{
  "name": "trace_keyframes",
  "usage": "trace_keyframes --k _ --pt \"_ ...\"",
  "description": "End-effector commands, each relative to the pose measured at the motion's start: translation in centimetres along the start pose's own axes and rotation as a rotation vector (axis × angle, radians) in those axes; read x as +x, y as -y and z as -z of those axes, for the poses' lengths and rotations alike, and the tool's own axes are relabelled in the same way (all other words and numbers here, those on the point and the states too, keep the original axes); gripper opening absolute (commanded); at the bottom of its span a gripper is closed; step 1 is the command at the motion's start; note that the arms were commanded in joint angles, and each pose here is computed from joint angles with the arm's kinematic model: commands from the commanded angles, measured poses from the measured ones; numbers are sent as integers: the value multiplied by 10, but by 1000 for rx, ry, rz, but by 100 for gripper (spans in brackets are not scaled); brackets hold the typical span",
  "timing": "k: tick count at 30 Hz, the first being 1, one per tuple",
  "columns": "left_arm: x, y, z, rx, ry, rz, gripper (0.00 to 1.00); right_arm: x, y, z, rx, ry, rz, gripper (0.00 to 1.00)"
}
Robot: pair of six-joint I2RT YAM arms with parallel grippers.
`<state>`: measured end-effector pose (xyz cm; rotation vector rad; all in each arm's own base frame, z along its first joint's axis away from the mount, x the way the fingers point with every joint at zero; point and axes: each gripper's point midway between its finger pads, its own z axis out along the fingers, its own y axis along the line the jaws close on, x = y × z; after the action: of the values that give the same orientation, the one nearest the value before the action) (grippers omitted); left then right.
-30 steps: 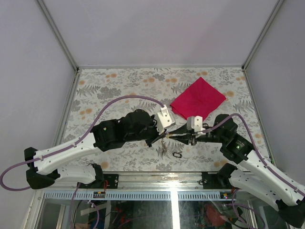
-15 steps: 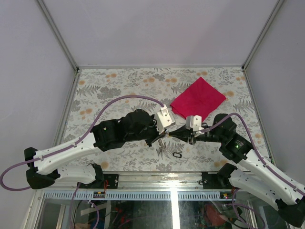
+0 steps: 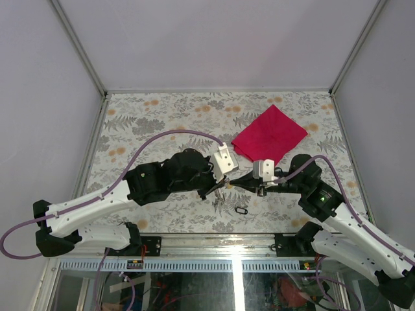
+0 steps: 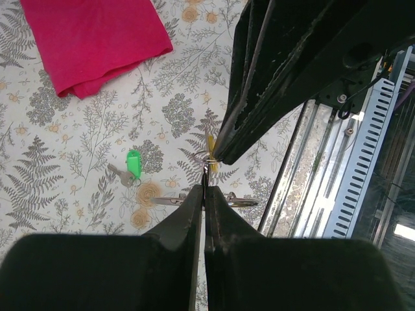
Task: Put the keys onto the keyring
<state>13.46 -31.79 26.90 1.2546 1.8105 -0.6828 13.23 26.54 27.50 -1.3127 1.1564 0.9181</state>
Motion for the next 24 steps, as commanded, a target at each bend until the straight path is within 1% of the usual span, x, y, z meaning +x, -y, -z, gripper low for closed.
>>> trace_keyframes --k 1,16,24 --pt "-23 2 6 17 75 -23 0 -20 -4 2 -38 65 124 0" --pt "-21 4 3 32 57 -33 0 -17 -19 9 -119 96 364 0" --pt "-20 1 4 17 55 -27 0 -18 -26 12 -141 116 415 0"
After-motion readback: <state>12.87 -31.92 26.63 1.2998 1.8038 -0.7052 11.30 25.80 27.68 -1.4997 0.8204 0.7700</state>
